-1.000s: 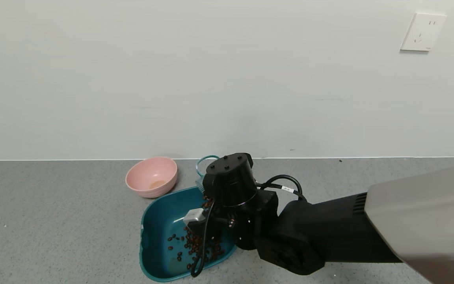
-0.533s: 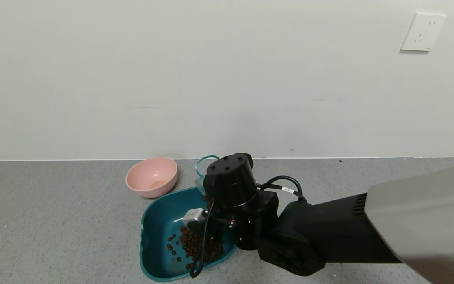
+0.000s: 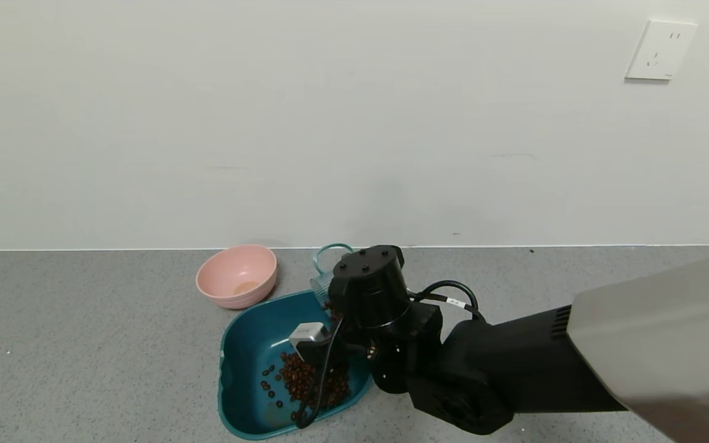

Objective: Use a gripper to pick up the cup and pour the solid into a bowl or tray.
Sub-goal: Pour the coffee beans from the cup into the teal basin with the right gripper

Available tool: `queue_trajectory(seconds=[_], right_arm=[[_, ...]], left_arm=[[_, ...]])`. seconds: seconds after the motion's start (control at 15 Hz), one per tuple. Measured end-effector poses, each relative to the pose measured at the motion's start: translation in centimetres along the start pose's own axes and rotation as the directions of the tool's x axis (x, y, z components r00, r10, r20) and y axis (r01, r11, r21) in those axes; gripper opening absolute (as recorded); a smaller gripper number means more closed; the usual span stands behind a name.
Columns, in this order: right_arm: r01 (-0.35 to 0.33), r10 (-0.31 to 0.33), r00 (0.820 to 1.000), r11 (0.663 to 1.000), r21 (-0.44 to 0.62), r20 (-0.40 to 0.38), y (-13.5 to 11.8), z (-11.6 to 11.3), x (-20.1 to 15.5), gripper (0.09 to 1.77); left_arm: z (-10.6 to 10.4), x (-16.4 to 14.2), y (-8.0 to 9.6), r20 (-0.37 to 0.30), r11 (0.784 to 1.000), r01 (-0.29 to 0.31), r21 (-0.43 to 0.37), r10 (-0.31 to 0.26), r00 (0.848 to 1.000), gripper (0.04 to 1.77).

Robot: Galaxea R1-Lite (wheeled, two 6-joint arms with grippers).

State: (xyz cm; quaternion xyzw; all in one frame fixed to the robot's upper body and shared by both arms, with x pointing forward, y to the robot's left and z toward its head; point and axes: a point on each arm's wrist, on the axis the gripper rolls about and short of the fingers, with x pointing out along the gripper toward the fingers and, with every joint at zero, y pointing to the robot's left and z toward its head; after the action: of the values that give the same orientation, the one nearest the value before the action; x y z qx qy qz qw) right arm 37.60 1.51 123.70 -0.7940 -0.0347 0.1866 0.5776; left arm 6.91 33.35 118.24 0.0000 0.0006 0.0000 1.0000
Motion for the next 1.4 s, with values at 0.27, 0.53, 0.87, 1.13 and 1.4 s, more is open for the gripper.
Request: queue_trajectory(seconds=[0.27, 0.53, 0.87, 1.13, 1.4], right_arm=[[-0.005, 0.004, 1.0, 0.999, 0.039, 0.008, 0.0, -0.2, -0.4, 1.34], [-0.013, 0.012, 1.0, 0.995, 0.102, 0.012, 0.0, -0.8, -0.7, 1.34], [-0.012, 0.01, 1.0, 0.971, 0.24, 0.012, -0.1, -1.0, -0.9, 1.34], [-0.008, 0.006, 1.0, 0.927, 0.375, 0.008, -0.4, -1.4, -1.1, 1.34], [0.01, -0.001, 1.0, 0.873, 0.487, -0.018, -0.8, -3.5, -0.5, 1.34]], left_arm=[[0.0, 0.0, 0.0, 0.0, 1.0, 0.0, 0.0, 0.0, 1.0, 1.75], [0.0, 0.0, 0.0, 0.0, 1.0, 0.0, 0.0, 0.0, 1.0, 1.75], [0.0, 0.0, 0.0, 0.0, 1.0, 0.0, 0.0, 0.0, 1.0, 1.75], [0.0, 0.0, 0.0, 0.0, 1.0, 0.0, 0.0, 0.0, 1.0, 1.75], [0.0, 0.0, 0.0, 0.0, 1.0, 0.0, 0.0, 0.0, 1.0, 1.75]])
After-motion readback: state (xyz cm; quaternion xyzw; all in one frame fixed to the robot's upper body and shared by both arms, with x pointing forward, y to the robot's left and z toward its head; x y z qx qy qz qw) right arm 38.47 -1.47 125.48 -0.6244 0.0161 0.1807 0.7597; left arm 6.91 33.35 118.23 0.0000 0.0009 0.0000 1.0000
